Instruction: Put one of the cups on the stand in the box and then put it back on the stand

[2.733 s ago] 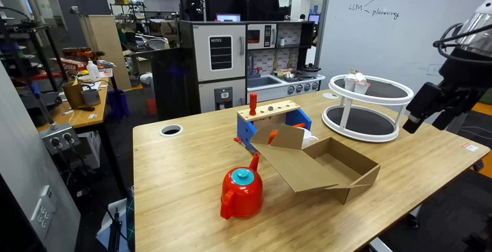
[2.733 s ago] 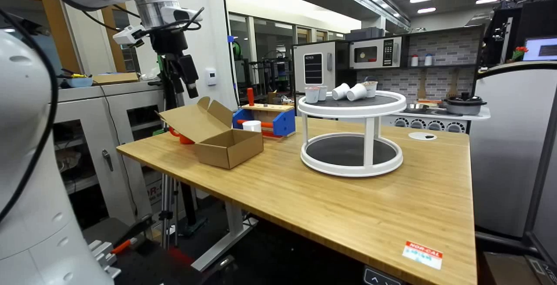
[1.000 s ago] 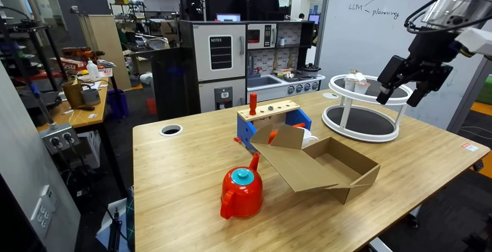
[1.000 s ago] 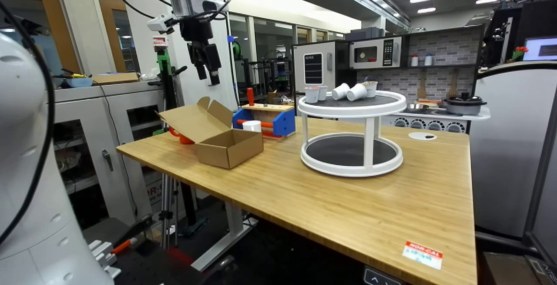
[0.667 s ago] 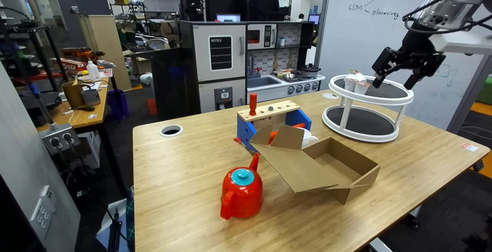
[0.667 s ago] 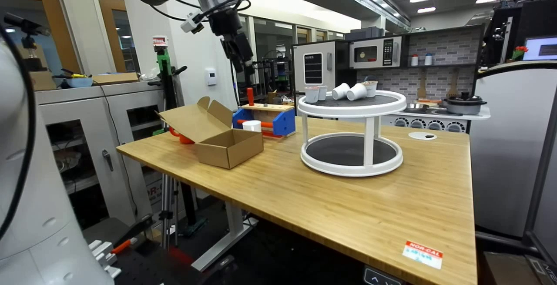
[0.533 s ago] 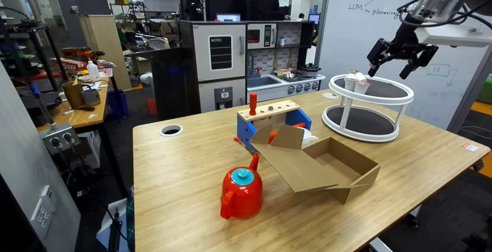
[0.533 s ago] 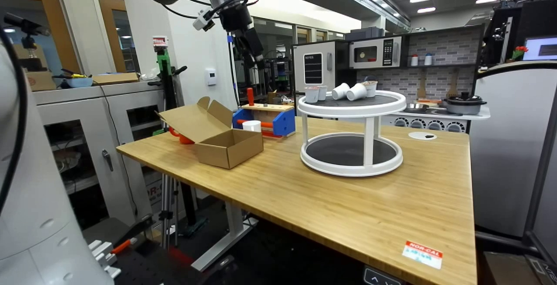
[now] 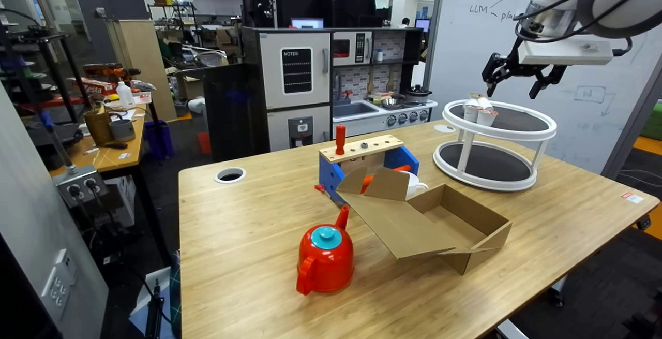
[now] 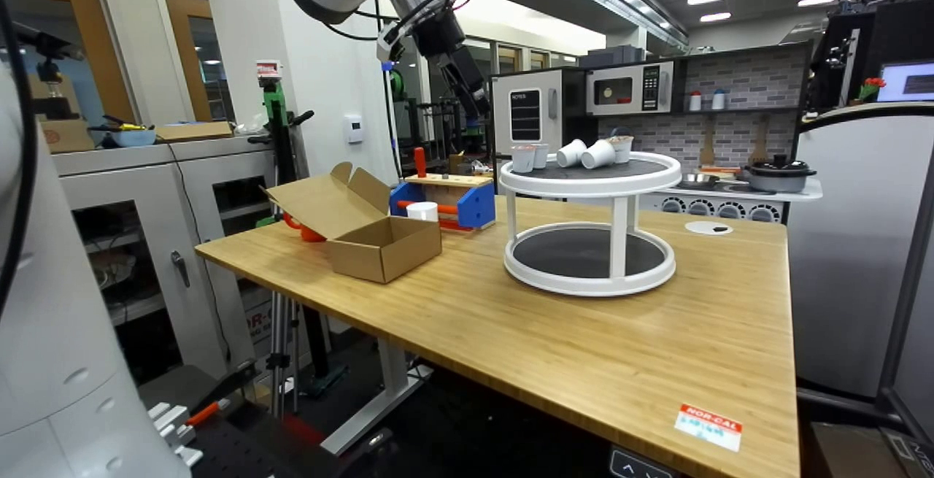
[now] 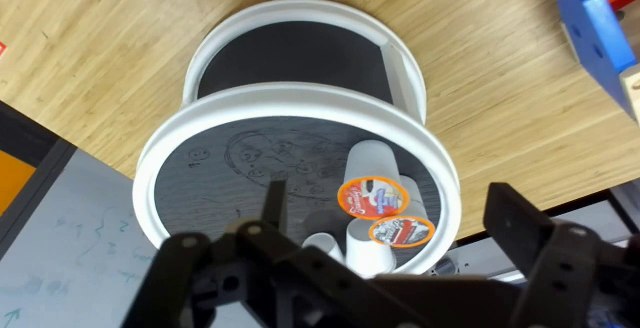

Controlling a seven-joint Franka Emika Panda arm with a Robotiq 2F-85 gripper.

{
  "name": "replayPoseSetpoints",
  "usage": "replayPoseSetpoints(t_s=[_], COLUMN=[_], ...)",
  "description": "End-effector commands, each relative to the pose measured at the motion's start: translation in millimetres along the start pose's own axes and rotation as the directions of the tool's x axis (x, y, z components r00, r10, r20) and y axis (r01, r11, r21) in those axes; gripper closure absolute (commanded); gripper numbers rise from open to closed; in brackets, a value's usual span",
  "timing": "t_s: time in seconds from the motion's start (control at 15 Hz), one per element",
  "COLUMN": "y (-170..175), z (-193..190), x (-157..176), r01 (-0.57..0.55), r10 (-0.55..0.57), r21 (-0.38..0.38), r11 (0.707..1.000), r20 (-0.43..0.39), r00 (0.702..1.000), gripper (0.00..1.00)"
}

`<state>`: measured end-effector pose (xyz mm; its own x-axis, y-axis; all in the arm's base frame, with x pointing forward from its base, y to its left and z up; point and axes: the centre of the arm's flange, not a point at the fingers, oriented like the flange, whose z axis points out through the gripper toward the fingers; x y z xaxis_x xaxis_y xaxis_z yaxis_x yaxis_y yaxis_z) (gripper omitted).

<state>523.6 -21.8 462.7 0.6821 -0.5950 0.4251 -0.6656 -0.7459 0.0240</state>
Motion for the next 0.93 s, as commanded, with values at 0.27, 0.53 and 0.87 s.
replayPoseSetpoints(t_s=[0.27,0.53,0.87], y=[3.4,3.0,3.2], z=[13.6,13.1,13.1], x=[6.5,6.3,6.4], r01=[-0.031,-0.03,-0.03], r10=[0.031,0.031,0.031], r21=[-0.019,-0.018,-0.018], r11=[0.999,0.999,0.999], r20=[0.037,0.036,0.036], r00=[0.999,0.999,0.999], gripper=[0.0,0.0,0.0])
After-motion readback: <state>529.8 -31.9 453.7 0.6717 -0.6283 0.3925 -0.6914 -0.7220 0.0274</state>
